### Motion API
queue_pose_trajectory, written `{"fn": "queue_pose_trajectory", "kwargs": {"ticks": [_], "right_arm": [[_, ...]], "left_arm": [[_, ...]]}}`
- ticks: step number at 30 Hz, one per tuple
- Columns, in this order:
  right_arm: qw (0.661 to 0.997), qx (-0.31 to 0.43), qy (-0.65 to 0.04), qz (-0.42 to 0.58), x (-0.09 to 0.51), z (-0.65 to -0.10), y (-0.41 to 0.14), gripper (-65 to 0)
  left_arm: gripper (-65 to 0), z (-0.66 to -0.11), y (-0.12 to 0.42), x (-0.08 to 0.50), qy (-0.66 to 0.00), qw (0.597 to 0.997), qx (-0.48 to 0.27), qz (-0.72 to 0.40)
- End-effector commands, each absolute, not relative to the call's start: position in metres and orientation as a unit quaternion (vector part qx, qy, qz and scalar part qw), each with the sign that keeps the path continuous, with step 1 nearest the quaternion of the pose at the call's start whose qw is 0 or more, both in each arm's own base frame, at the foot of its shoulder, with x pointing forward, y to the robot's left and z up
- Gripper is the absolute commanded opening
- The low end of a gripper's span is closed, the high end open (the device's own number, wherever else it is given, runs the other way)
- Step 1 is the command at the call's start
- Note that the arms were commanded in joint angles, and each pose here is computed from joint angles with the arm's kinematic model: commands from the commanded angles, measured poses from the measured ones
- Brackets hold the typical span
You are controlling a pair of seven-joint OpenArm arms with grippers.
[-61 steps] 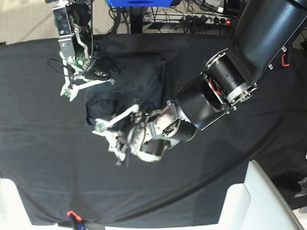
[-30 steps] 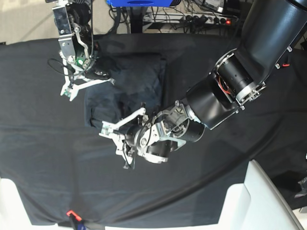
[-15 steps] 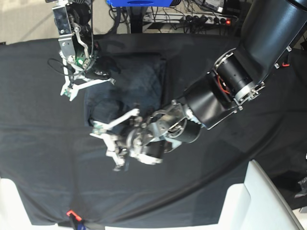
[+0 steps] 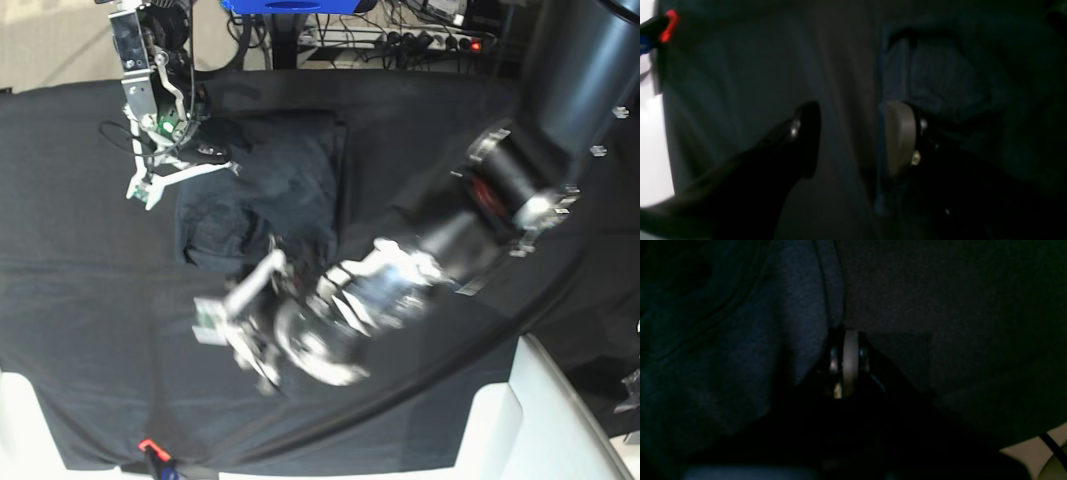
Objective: Fold the T-shirt properly
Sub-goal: 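Tuck the loose shirt edge under with the left gripper, then release the shirt and raise both grippers away from it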
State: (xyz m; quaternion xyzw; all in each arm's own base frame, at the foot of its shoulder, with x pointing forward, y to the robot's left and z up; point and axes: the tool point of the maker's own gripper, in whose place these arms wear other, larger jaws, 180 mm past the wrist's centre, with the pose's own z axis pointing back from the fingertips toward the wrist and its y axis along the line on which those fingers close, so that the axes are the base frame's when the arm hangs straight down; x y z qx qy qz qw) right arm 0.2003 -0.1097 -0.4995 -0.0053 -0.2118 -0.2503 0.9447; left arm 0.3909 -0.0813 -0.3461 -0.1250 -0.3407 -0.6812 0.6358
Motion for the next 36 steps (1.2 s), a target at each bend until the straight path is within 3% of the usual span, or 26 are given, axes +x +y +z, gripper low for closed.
{"fn": "queue_pose_trajectory", "kwargs": {"ticks": [1, 5, 8, 12, 20, 25, 36], "right_arm": [[0.951, -0.008, -0.163, -0.263, 0.174, -0.510, -0.112, -65.0], [0.944, -0.003, -0.202, -0.260, 0.178, -0.484, -0.122, -65.0], [0.940, -0.010, -0.233, -0.247, 0.177, -0.462, -0.140, -65.0], [0.940, -0.015, -0.259, -0.222, 0.176, -0.443, -0.151, -65.0], [0.951, 0.028, -0.268, -0.153, 0.176, -0.431, -0.110, -65.0], [0.953, 0.089, -0.284, -0.062, 0.179, -0.413, -0.051, -65.0], [0.951, 0.110, -0.285, -0.041, 0.179, -0.408, -0.030, -65.0]], "left_arm": [[-35.2, -0.305, -0.081, 0.410, -0.386, 0.629, -0.124, -0.663], [-35.4, -0.274, -0.034, 0.393, -0.441, 0.650, -0.158, -0.599], [-38.7, -0.283, -0.002, 0.355, -0.461, 0.664, -0.157, -0.567], [-64.8, -0.322, 0.034, 0.305, -0.446, 0.714, -0.139, -0.521], [-65.0, -0.348, 0.090, 0.283, -0.450, 0.802, -0.136, -0.369], [-65.0, -0.356, 0.099, 0.258, -0.436, 0.816, -0.135, -0.354], [-65.0, -0.383, 0.135, 0.231, -0.397, 0.848, -0.090, -0.340]]}}
